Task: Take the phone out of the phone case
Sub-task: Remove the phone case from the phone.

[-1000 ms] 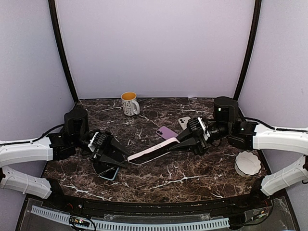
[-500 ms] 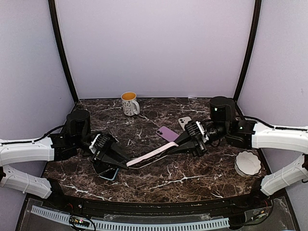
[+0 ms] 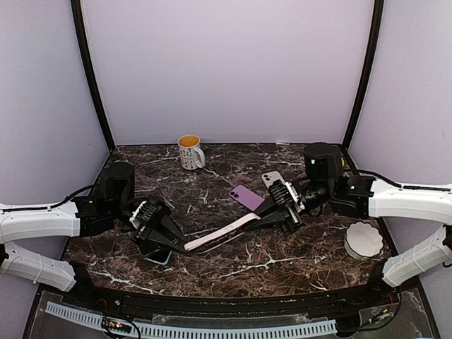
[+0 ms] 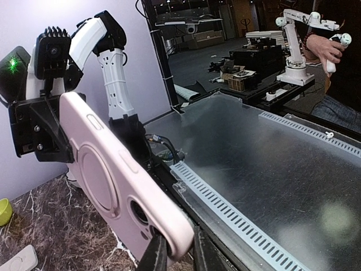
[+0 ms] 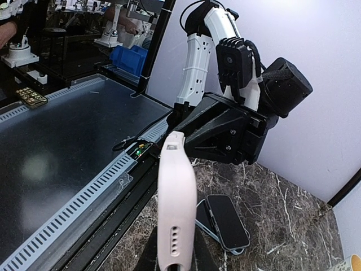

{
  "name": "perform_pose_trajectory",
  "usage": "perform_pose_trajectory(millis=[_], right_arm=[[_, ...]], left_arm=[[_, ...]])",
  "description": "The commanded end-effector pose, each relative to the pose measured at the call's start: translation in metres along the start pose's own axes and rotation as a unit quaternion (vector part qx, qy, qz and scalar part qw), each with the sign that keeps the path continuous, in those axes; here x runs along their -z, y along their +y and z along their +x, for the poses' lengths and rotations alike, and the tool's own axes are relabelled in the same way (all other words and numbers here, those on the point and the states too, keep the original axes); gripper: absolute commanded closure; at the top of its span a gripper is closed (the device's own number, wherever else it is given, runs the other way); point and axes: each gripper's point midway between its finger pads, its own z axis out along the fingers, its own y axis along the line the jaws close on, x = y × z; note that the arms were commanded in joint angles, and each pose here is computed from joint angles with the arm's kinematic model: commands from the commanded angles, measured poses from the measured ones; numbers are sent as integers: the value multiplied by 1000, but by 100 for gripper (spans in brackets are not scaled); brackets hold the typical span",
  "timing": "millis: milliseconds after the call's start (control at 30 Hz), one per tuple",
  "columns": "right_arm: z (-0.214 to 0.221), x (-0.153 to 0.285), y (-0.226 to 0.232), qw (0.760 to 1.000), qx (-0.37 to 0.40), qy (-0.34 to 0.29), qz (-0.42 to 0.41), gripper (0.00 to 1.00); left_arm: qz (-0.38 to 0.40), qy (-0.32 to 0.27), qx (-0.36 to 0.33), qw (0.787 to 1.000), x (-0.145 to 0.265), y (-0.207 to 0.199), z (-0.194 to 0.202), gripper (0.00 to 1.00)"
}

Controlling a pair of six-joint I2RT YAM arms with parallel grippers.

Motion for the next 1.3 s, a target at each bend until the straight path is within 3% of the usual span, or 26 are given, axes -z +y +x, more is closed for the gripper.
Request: perform_pose_trajectory(millis=[0, 1267], right_arm=[[-31, -6, -13, 997, 72, -25, 13, 100], [-46, -20, 31, 990, 21, -49, -131, 100]], left_arm=[[13, 2, 6, 1000, -4, -4, 1, 86], [6, 26, 1, 1000, -4, -4, 13, 93]])
